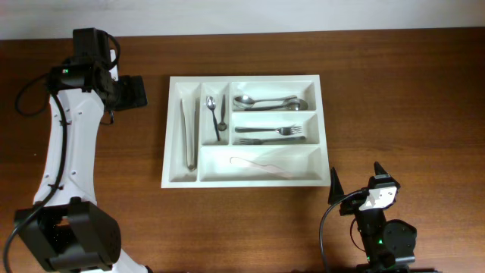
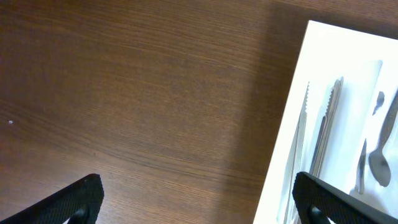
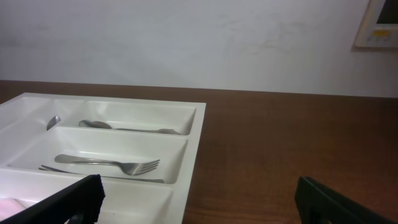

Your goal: Pack container

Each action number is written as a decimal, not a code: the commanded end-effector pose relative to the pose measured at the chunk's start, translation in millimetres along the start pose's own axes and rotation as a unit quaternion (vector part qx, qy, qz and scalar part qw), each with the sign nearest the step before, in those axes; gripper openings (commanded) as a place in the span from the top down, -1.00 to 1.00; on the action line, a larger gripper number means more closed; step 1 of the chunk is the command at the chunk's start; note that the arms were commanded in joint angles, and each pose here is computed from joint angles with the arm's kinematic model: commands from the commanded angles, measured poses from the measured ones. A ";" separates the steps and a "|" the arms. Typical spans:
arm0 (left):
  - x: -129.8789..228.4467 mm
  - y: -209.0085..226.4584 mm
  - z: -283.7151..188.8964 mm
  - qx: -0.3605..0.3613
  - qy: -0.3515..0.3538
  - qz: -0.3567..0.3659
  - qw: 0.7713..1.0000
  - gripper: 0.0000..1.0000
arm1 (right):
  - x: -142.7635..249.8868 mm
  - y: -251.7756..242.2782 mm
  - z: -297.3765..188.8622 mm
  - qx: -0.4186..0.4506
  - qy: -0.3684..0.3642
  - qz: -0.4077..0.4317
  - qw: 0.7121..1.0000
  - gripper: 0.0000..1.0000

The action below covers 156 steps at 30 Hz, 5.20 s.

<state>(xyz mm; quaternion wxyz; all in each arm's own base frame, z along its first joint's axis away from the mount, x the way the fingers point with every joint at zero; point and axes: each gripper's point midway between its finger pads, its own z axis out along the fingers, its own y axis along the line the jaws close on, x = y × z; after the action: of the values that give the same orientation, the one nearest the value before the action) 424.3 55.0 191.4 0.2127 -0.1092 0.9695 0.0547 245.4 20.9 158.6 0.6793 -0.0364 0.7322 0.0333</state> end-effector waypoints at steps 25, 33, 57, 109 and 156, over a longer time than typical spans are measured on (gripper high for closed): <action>153.2 53.0 -375.1 0.098 -0.493 -0.030 0.864 -0.99 | 1.6 -3.9 -0.2 0.010 -0.001 0.001 1.000 -0.98; 188.1 46.1 -268.7 0.083 -0.471 -0.035 0.878 -0.99 | 1.7 -3.9 -0.2 0.010 -0.001 0.001 1.000 -0.98; 160.5 20.7 -83.3 0.072 -0.517 -0.056 0.851 -0.99 | 1.7 -4.0 -0.2 0.010 -0.001 0.001 1.000 -0.98; 180.5 1.0 -46.7 0.085 -0.503 0.021 0.860 -0.99 | 1.8 -4.0 -0.2 0.010 -0.001 0.001 1.000 -0.97; 180.5 0.9 -46.7 0.085 -0.503 0.021 0.860 -0.99 | 1.6 -4.0 -0.2 0.010 -0.001 0.001 1.000 -0.98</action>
<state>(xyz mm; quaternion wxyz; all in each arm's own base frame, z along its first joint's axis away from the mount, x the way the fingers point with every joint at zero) 245.4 15.7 160.5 0.6800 -0.0365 0.7320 0.0217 245.4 20.3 158.6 0.6795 -0.0352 0.7321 0.0320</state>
